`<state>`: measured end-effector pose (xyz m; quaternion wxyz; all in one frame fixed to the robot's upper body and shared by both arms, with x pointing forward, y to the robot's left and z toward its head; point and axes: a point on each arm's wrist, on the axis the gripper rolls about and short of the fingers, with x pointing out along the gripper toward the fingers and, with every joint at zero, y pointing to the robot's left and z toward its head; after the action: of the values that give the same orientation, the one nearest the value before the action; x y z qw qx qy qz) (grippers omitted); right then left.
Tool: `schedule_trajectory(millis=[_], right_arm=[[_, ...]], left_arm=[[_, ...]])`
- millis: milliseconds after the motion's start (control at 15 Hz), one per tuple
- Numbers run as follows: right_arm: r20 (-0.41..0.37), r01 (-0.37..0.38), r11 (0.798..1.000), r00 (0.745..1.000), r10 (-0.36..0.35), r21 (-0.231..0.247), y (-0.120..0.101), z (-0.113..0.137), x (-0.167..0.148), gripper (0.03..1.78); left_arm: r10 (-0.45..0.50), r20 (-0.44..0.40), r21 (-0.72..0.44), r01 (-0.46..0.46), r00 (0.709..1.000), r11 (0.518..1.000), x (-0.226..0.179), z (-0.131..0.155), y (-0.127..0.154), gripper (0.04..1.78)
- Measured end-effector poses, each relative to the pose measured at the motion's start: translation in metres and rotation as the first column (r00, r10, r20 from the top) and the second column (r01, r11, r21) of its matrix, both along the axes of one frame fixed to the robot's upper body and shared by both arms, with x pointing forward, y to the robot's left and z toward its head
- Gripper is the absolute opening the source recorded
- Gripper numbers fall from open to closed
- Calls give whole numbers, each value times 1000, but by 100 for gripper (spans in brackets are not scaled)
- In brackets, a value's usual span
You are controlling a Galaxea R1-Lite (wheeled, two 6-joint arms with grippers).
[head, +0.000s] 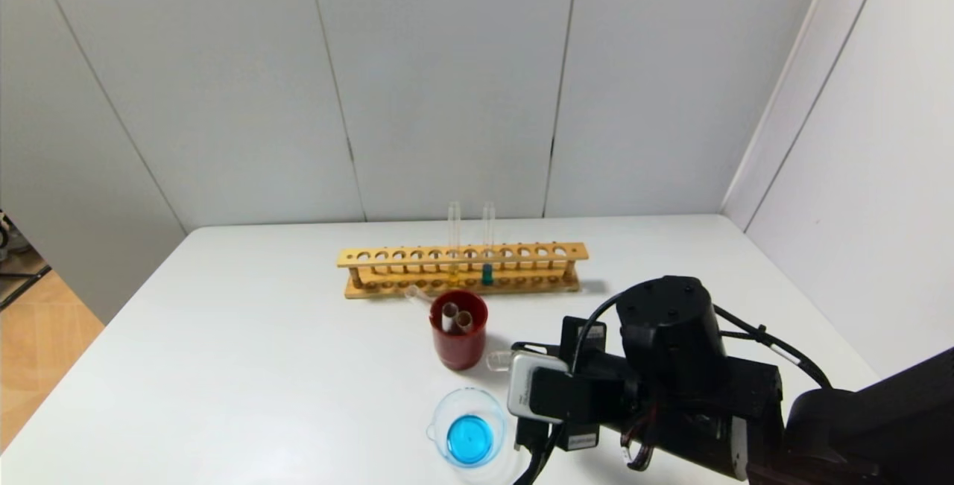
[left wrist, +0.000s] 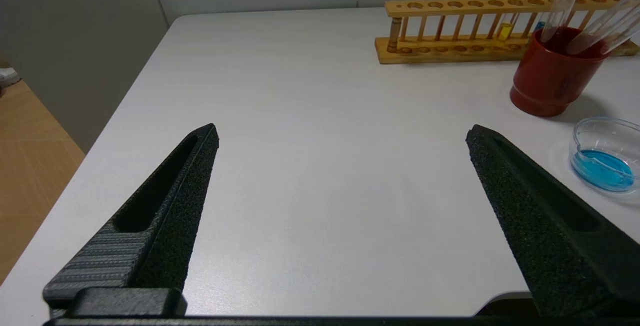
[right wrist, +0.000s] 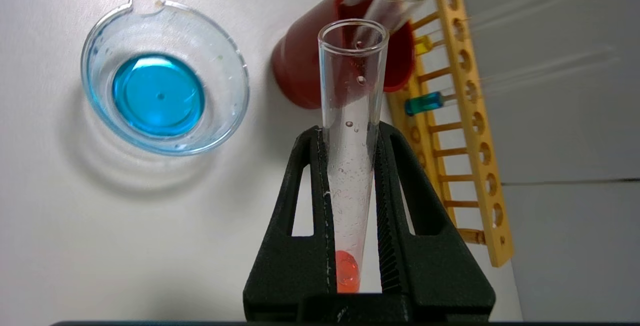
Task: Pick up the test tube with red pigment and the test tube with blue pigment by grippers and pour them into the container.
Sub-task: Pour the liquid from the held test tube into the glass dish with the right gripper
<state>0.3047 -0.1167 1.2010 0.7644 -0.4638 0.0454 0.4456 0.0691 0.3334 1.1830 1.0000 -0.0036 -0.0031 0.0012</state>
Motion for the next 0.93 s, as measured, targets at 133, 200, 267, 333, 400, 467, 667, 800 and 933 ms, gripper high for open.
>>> schedule_trajectory(millis=[133, 200, 267, 333, 400, 467, 667, 800, 933], right_arm=[[-12, -26, 997, 1000, 26, -71, 3, -3, 2, 32], [-5, -39, 995, 999, 39, -95, 5, -3, 3, 32], [4, -51, 992, 999, 52, -111, 8, -3, 5, 32], [9, -61, 990, 998, 62, -127, 10, -3, 6, 32], [16, -71, 988, 997, 74, -137, 14, -4, 8, 32], [23, -81, 986, 996, 85, -146, 18, -5, 9, 32], [29, -104, 982, 994, 110, -160, 28, -11, 11, 32], [30, -108, 977, 993, 115, -183, 31, -15, 9, 32], [71, -98, 967, 991, 118, -236, 31, -17, 9, 32]], left_arm=[[0, 0, 0, 0, 1000, 1000, 0, 0, 0, 175], [0, 0, 0, 0, 1000, 1000, 0, 0, 0, 175], [0, 0, 0, 0, 1000, 1000, 0, 0, 0, 175], [0, 0, 0, 0, 1000, 1000, 0, 0, 0, 175], [-1, 0, 1, 1, 1000, 1000, 0, 0, 0, 175], [-1, 0, 0, 1, 1000, 1000, 0, 0, 0, 175], [-1, 0, 0, 1, 1000, 1000, 0, 0, 0, 175], [0, 0, 0, 0, 1000, 1000, 0, 0, 0, 175], [-1, 0, 0, 1, 1000, 1000, 0, 0, 0, 175]])
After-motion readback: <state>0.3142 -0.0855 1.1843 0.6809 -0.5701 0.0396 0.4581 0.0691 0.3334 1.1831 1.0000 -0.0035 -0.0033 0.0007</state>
